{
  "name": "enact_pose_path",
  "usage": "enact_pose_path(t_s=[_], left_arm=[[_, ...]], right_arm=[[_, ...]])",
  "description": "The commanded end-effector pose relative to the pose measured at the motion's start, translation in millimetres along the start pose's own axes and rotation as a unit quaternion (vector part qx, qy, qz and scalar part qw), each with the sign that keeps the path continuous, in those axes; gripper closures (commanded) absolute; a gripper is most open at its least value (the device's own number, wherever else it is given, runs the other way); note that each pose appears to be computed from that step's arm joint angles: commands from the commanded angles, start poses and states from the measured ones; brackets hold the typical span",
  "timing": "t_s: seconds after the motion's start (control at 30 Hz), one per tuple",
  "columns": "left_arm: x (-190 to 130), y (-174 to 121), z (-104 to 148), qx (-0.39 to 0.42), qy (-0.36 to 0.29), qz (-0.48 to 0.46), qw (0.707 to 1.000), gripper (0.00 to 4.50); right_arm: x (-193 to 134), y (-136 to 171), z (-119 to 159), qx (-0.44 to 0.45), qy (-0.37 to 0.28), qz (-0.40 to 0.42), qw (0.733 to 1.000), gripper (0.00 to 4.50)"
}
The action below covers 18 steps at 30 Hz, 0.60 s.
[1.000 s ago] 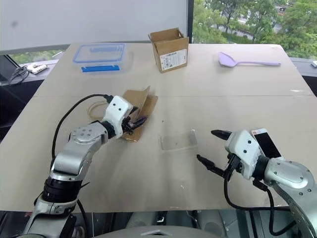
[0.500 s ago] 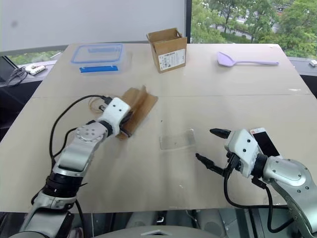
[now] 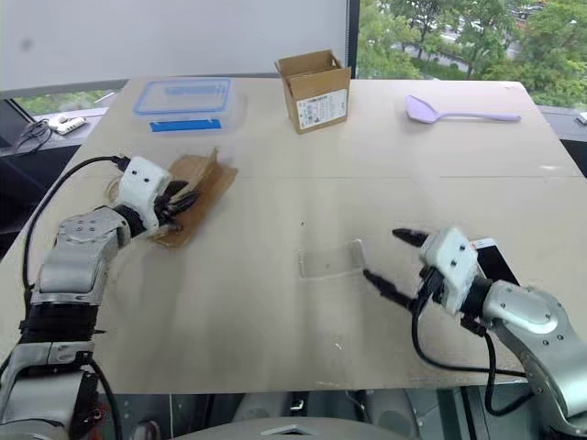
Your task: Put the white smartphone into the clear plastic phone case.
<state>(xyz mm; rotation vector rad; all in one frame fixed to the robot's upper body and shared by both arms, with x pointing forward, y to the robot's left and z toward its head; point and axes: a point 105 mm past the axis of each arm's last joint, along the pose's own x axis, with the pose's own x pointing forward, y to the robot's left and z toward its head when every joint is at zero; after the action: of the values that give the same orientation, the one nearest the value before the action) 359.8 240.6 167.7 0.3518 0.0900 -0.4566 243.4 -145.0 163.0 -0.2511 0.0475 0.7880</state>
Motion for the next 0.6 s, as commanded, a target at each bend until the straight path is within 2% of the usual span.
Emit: enact_pose_path(t_s=[0.03, 0.07, 0.1, 0.17, 0.27, 0.37, 0.5, 0.6], left_arm=[[-9.0, -31.5, 54.0, -0.073, -0.104, -0.087, 0.988, 0.98], [-11.6, -51.8, 63.6, -0.090, -0.115, -0.143, 0.979, 0.61], [-15.0, -71.0, 68.2, -0.101, -0.113, -0.195, 0.969, 0.04], [-23.2, -104.4, 72.5, -0.110, -0.102, -0.288, 0.946, 0.04], [-27.4, -137.4, 71.4, -0.117, -0.093, -0.368, 0.918, 0.04], [-27.7, -164.1, 69.5, -0.113, -0.086, -0.423, 0.895, 0.04], [-25.6, -177.4, 69.6, -0.089, -0.093, -0.454, 0.882, 0.04], [-26.7, -185.7, 68.2, -0.068, -0.094, -0.475, 0.872, 0.04]], right_arm=[[-14.7, -21.9, -4.2, -0.002, 0.026, -0.070, 0.997, 0.00], [-20.4, -32.7, -8.3, -0.009, 0.042, -0.104, 0.994, 0.00], [-27.2, -41.4, -12.6, -0.012, 0.059, -0.129, 0.990, 0.00], [-43.4, -56.8, -22.6, -0.029, 0.102, -0.176, 0.979, 0.00], [-71.7, -72.2, -36.8, -0.035, 0.164, -0.226, 0.960, 0.00], [-95.5, -78.0, -51.7, -0.007, 0.215, -0.240, 0.947, 0.00], [-105.8, -77.0, -70.1, 0.057, 0.264, -0.228, 0.936, 0.00], [-110.0, -81.2, -78.6, 0.105, 0.273, -0.223, 0.930, 0.00]])
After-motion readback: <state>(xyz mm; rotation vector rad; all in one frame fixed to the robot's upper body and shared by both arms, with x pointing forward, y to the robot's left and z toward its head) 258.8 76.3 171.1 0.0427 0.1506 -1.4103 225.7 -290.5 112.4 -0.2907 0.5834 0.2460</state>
